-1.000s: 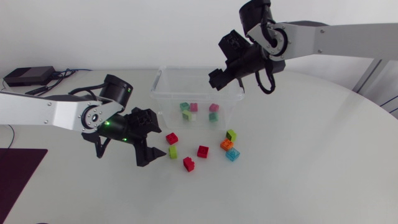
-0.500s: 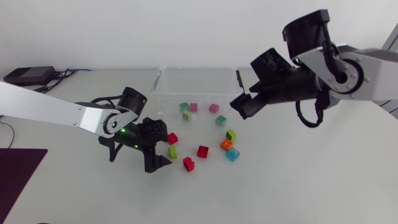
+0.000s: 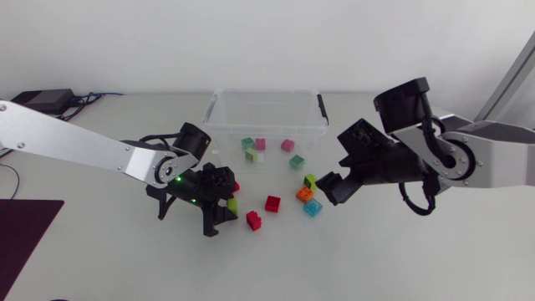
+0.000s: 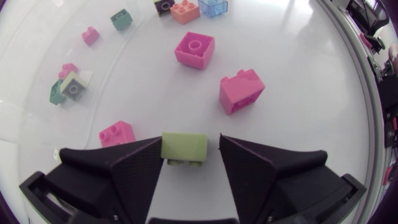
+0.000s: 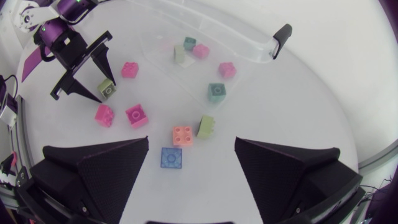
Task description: Pick up the duplo bricks and place them in the container
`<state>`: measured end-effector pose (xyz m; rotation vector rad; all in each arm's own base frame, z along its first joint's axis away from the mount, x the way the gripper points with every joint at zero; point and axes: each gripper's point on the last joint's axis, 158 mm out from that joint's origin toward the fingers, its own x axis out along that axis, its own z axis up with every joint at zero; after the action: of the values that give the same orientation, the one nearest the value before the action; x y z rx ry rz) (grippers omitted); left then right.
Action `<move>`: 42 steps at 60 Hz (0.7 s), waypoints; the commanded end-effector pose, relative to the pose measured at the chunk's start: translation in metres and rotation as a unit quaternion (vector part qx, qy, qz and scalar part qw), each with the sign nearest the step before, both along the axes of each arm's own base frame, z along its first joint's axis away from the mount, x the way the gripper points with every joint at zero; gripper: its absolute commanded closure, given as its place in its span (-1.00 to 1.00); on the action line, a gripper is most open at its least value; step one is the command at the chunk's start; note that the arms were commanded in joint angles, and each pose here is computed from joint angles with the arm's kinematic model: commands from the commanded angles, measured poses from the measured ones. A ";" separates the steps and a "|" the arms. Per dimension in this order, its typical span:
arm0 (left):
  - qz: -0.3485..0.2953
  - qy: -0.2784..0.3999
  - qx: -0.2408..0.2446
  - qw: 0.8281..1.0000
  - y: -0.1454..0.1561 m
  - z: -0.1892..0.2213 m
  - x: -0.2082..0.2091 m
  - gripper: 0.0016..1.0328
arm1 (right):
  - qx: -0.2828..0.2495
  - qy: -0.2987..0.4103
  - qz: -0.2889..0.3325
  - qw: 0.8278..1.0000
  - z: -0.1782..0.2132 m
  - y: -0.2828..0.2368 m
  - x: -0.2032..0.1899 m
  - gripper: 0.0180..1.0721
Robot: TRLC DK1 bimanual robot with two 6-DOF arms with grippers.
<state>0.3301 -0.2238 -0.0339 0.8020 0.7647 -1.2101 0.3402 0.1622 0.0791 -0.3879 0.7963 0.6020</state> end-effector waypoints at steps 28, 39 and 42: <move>0.011 -0.034 -0.031 0.999 0.000 0.067 -0.011 0.44 | -0.051 0.115 0.009 0.992 -0.096 0.004 -0.017 -0.81; 0.037 -0.083 -0.060 0.994 0.008 0.124 -0.001 0.44 | -0.058 0.123 0.010 0.991 -0.106 0.007 -0.009 -0.78; 0.040 -0.093 -0.065 0.993 0.010 0.135 0.001 0.44 | -0.059 0.126 0.011 0.990 -0.110 0.009 -0.007 -0.72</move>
<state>0.3297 -0.2174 0.0847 0.7826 0.5756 -1.1050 0.3255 0.1660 -0.0280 -0.4305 1.0764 0.6373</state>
